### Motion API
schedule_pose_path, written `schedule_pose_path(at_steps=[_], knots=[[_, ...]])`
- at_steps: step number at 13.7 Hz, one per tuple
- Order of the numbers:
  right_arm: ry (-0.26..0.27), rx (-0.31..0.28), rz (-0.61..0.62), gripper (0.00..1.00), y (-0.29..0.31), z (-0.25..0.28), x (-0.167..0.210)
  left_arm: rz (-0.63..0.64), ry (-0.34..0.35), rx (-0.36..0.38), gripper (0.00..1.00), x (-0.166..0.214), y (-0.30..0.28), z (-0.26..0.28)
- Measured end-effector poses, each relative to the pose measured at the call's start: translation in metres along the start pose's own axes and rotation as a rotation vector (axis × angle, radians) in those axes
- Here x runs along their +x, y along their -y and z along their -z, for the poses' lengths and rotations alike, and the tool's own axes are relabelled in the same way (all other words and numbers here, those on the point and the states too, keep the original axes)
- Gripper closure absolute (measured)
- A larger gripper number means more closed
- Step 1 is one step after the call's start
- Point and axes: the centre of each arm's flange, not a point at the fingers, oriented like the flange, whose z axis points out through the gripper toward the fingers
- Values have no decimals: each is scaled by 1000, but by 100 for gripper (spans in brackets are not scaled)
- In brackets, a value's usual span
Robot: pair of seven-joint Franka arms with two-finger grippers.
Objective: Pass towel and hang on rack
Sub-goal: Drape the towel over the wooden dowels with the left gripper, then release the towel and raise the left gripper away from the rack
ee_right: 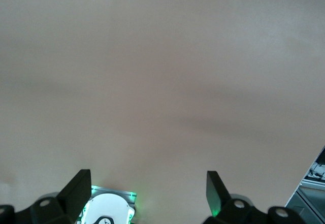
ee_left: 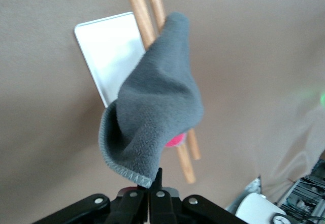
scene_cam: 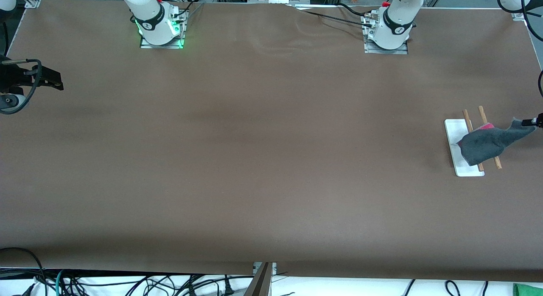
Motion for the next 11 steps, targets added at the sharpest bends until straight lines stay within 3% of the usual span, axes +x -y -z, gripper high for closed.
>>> schedule_pose_path(at_steps=[3, 5, 9, 11], knots=[[10, 11, -29, 0, 2, -1, -3, -5, -16, 32, 66, -1, 9, 0], [10, 22, -54, 0, 4, -1, -4, -4, 13, 76, 46, -1, 7, 9], [12, 27, -69, 0, 4, -2, -3, -24, 105, 254, 3, 23, -30, 46], [10, 39, -69, 0, 5, -3, -3, -16, 137, 344, 0, 50, -74, 67]])
